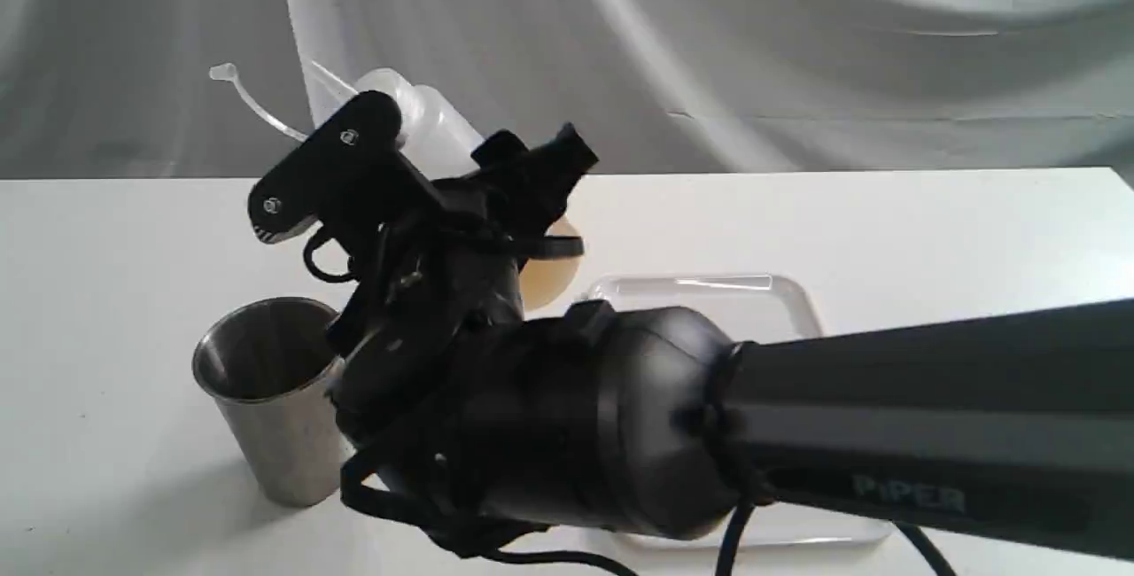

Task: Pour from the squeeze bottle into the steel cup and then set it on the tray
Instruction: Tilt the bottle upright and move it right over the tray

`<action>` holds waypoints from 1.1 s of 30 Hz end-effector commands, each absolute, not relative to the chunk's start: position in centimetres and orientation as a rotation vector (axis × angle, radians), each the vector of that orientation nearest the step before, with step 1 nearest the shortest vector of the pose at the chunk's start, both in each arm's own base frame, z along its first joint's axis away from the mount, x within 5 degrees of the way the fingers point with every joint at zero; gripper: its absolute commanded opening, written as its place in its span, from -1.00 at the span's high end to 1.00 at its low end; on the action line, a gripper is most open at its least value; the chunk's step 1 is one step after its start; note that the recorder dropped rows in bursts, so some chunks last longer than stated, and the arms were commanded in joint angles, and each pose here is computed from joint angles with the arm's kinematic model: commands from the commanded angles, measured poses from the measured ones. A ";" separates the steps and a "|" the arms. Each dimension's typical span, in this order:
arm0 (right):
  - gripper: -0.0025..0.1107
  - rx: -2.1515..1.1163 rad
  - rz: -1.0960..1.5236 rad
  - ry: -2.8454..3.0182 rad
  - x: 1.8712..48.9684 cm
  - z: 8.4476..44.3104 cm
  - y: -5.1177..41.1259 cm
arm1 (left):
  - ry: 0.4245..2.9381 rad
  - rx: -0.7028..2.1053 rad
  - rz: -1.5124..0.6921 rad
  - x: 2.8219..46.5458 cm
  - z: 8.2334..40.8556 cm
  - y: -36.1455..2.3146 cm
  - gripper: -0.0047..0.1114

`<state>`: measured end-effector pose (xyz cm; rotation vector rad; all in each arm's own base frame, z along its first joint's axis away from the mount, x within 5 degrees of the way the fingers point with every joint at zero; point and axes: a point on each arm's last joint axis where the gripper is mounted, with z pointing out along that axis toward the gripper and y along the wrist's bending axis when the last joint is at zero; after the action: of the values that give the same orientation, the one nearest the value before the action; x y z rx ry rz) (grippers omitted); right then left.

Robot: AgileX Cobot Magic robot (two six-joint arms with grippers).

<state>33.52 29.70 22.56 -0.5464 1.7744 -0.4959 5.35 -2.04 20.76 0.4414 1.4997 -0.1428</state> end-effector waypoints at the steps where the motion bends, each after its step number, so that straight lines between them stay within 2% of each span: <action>1: 0.39 -0.418 -0.316 1.798 32.7 23.3 29.2 | 1.503 0.438 -0.147 5.4 20.6 -2.1 0.78; 10: 0.39 -0.277 -0.182 1.812 30.5 24.7 26.7 | 1.503 0.438 -0.147 5.4 20.6 -2.1 0.78; 33: 0.39 -0.231 -0.139 1.799 23.9 27.5 18.7 | 1.503 0.438 -0.147 5.4 20.6 -2.1 0.78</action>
<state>24.37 19.35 26.70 -0.2266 1.8448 -0.1269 5.35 -2.04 20.76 0.4414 1.4997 -0.1428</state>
